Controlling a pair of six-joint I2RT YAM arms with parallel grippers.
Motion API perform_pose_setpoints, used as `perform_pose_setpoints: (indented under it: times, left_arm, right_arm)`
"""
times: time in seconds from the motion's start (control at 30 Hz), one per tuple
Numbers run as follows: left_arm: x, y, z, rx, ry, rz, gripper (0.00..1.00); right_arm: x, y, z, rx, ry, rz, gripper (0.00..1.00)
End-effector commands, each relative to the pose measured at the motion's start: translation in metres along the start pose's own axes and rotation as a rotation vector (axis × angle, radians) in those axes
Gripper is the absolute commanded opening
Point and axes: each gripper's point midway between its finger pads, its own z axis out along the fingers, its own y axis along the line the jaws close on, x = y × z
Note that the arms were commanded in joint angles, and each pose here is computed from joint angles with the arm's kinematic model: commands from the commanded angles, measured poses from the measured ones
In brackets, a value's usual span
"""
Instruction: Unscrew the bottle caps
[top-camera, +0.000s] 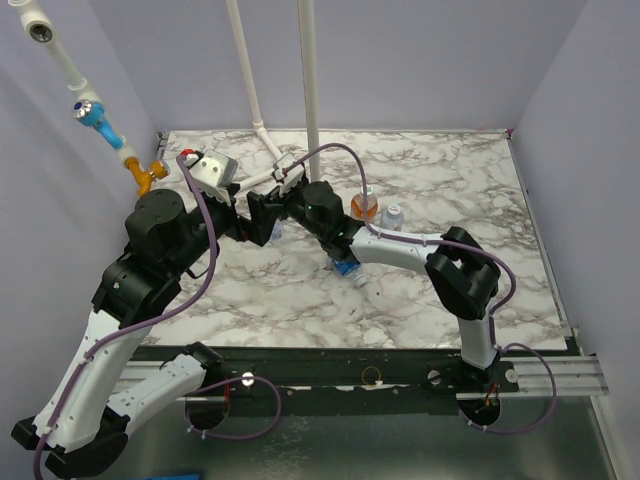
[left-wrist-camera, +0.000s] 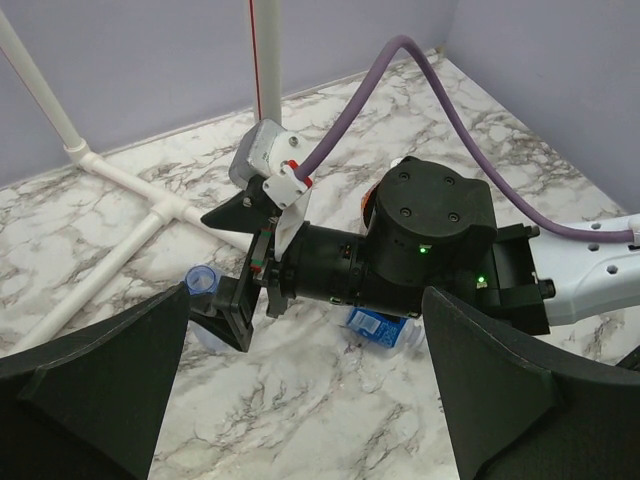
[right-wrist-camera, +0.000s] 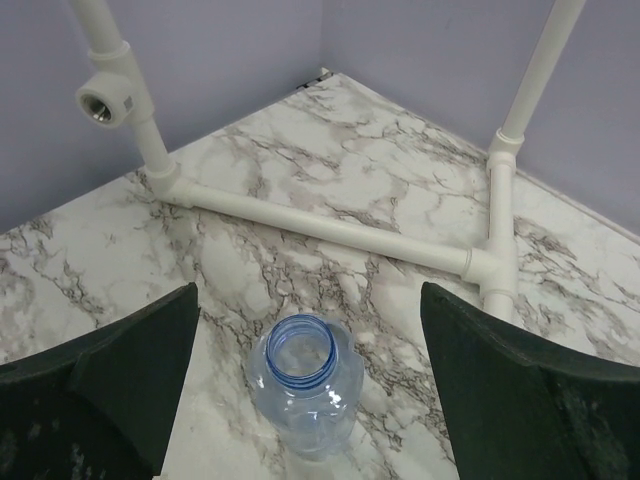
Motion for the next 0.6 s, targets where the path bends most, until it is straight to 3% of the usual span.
perform_pose_setpoints:
  times: [0.0,0.37,0.57]
  left_arm:
    - [0.000,-0.003,-0.001,0.016,-0.008,-0.010,0.99]
    - [0.005,-0.004,0.001,0.025,0.006,-0.006,0.99]
    - [0.008,-0.005,0.002,0.037,0.013,0.001,0.99]
  right_arm:
    - [-0.024,0.007,-0.016,-0.038,-0.025,0.024,0.95]
    - [-0.014,0.021,-0.084,-0.076,0.066,0.091,1.00]
    - [0.027,0.013,-0.140,-0.006,0.197,0.153,1.00]
